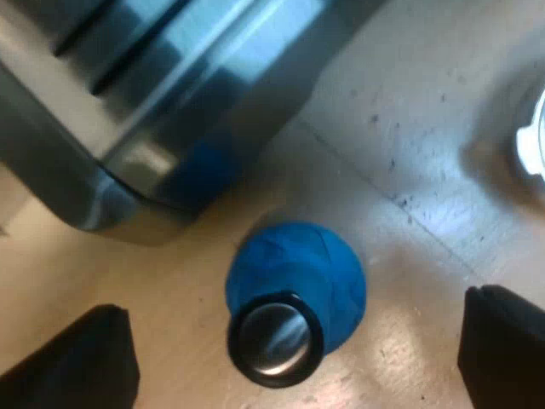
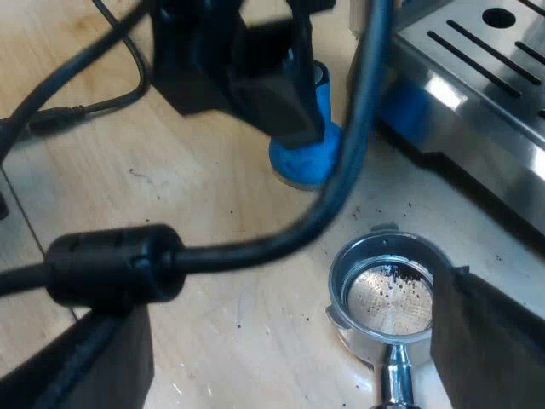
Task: Grind coffee beans and then tamp
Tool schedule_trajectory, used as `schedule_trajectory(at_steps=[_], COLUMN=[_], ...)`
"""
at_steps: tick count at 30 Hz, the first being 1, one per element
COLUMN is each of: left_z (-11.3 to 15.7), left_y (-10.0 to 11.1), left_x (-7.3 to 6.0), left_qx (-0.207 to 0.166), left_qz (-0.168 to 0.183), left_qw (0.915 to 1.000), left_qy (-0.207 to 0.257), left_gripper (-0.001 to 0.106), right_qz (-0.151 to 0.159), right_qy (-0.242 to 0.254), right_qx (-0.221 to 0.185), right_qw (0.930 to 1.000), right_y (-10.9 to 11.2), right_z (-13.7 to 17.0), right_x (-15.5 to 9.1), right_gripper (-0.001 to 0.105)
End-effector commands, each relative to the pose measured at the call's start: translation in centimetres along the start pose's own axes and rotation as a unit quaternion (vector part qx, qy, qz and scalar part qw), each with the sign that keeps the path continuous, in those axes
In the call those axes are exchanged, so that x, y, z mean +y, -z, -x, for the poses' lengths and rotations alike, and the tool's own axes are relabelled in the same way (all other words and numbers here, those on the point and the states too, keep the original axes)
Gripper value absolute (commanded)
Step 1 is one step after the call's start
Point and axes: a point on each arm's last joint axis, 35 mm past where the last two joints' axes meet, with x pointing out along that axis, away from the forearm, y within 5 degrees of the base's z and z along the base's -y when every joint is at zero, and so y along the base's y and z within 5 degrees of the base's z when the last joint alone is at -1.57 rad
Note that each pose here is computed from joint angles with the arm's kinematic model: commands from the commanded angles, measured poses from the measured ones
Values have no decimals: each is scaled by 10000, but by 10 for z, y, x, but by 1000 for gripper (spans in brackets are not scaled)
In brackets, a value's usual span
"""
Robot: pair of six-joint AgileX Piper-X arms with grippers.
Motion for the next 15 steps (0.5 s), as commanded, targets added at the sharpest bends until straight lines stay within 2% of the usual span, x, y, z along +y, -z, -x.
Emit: schedule_trajectory(at_steps=[1,5,7,9,10,13,15], left_z=[-6,-15,-15,-15,-15,-15,-15], left_y=[-3,-5,-5,-5,-4,-4,-4], left_x=[0,0,0,0,0,-1,-2], left_qx=[66,214,213,213,225,252,252], left_qz=[73,70,70,70,70,70,73], left_qw=[9999,9997,9997,9997,9997,9997,9996], left_qy=[-48,-51,-51,-51,-51,0,108], left_gripper=[78,77,72,60,58,39,21], right_qz=[25,25,25,25,25,18,17], right_qy=[16,16,16,16,16,14,14], right_qx=[-78,-78,-78,-78,-78,-49,-50], right_qw=[10000,10000,10000,10000,10000,10000,10000], right_y=[-3,-3,-3,-3,-3,-2,-2], right_z=[0,0,0,0,0,0,0], right_x=[-1,-1,-1,-1,-1,-1,-1], right_gripper=[70,70,70,70,70,70,70])
